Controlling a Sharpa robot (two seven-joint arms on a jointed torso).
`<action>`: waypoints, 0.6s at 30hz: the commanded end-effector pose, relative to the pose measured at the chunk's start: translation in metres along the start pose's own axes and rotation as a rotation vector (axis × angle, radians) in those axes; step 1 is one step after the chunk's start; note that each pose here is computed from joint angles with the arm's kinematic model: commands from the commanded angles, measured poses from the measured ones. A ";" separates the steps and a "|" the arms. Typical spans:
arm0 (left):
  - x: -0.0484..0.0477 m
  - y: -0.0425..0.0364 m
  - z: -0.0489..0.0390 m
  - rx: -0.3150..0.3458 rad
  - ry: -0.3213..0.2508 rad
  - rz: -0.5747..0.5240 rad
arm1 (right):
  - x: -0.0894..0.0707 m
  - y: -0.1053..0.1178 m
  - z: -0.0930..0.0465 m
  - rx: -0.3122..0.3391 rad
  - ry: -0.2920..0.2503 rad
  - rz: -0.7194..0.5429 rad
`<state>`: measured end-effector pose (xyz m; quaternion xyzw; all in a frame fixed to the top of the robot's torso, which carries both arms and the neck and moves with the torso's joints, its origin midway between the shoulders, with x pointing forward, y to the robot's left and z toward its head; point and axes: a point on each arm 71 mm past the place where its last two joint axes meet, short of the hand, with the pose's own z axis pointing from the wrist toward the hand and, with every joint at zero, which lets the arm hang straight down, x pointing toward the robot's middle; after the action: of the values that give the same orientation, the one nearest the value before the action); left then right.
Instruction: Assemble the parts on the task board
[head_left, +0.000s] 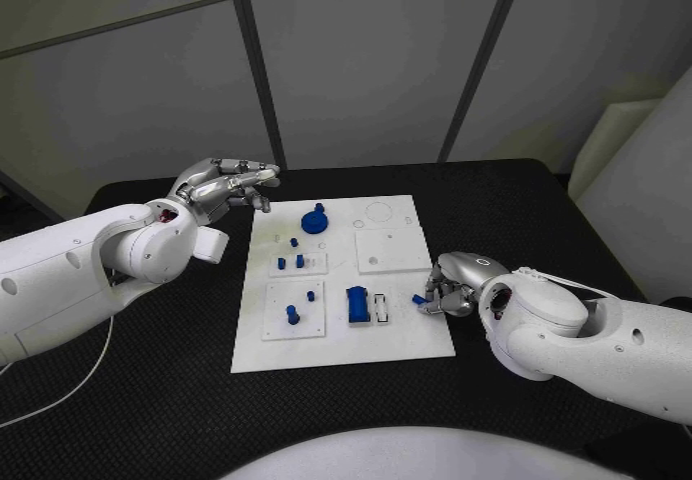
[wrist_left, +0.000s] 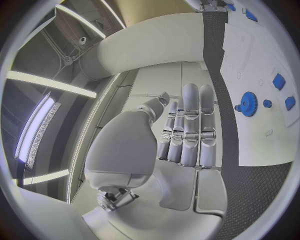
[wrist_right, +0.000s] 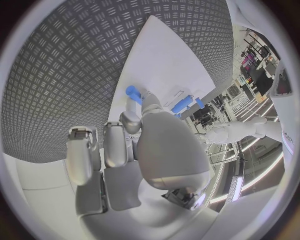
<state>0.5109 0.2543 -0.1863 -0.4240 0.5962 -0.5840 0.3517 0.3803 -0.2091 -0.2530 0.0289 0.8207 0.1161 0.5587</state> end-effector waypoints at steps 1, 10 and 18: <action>0.0009 -0.0010 0.0004 0.005 0.010 -0.006 | 0.006 -0.002 -0.006 0.062 0.045 0.179; 0.0021 -0.0007 0.0010 0.004 0.012 -0.007 | 0.004 0.011 -0.015 0.052 0.036 0.405; 0.0029 -0.0006 0.0011 0.003 0.016 -0.008 | 0.011 0.024 -0.009 0.046 0.091 0.497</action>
<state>0.5110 0.2530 -0.1868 -0.4236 0.5967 -0.5846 0.3503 0.3651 -0.1862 -0.2532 0.2014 0.8216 0.2136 0.4887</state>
